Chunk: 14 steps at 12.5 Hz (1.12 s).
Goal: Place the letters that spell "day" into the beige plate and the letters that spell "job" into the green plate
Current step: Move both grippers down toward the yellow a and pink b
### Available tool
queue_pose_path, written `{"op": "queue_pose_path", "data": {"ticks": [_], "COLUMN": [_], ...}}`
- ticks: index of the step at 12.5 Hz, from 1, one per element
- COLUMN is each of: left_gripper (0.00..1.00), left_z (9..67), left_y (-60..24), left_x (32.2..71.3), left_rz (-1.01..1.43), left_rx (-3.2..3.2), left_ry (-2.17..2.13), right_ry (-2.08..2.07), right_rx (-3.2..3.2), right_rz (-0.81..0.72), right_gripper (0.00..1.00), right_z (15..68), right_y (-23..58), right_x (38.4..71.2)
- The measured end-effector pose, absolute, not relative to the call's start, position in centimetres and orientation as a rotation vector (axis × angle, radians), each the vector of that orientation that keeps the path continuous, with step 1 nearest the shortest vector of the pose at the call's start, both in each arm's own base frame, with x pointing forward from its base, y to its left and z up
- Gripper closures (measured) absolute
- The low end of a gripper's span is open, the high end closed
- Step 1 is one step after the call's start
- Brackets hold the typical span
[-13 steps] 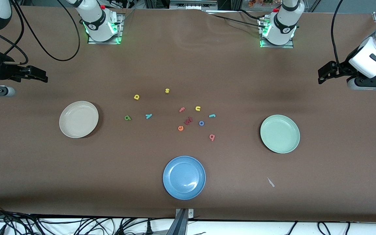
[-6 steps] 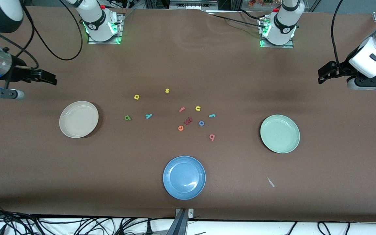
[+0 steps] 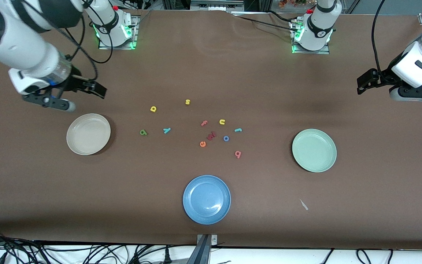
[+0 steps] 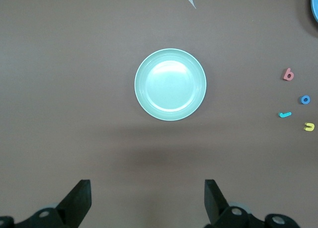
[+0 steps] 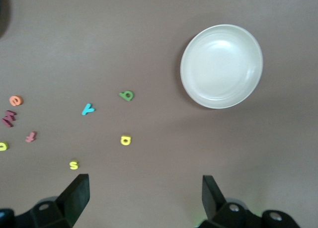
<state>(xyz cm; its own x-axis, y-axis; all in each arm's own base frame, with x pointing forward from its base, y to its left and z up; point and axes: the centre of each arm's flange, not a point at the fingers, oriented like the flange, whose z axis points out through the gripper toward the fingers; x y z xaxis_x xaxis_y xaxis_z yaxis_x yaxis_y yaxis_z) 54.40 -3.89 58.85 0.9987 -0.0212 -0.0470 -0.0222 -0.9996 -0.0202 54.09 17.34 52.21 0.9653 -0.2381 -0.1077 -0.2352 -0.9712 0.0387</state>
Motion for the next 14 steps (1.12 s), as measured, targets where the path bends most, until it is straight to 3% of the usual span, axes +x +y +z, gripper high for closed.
{"op": "queue_pose_path", "data": {"ticks": [3,7,14], "left_gripper": [0.0,0.0,0.0], "left_z": [58.9,58.5,53.1], "left_y": [-3.9,-4.8,-14.5], "left_x": [54.4,54.5,56.3], "left_rz": [0.073,0.09,0.232], "left_rx": [-3.12,-3.173,-3.144], "left_ry": [0.034,0.04,0.296], "right_ry": [-0.427,-0.43,-0.482], "right_rx": [3.102,3.072,3.071], "right_rz": [-0.111,-0.174,-0.183], "right_gripper": [0.0,0.0,0.0], "right_z": [47.8,41.0,32.2], "right_y": [22.5,24.5,25.3], "right_x": [52.4,49.5,45.9]}}
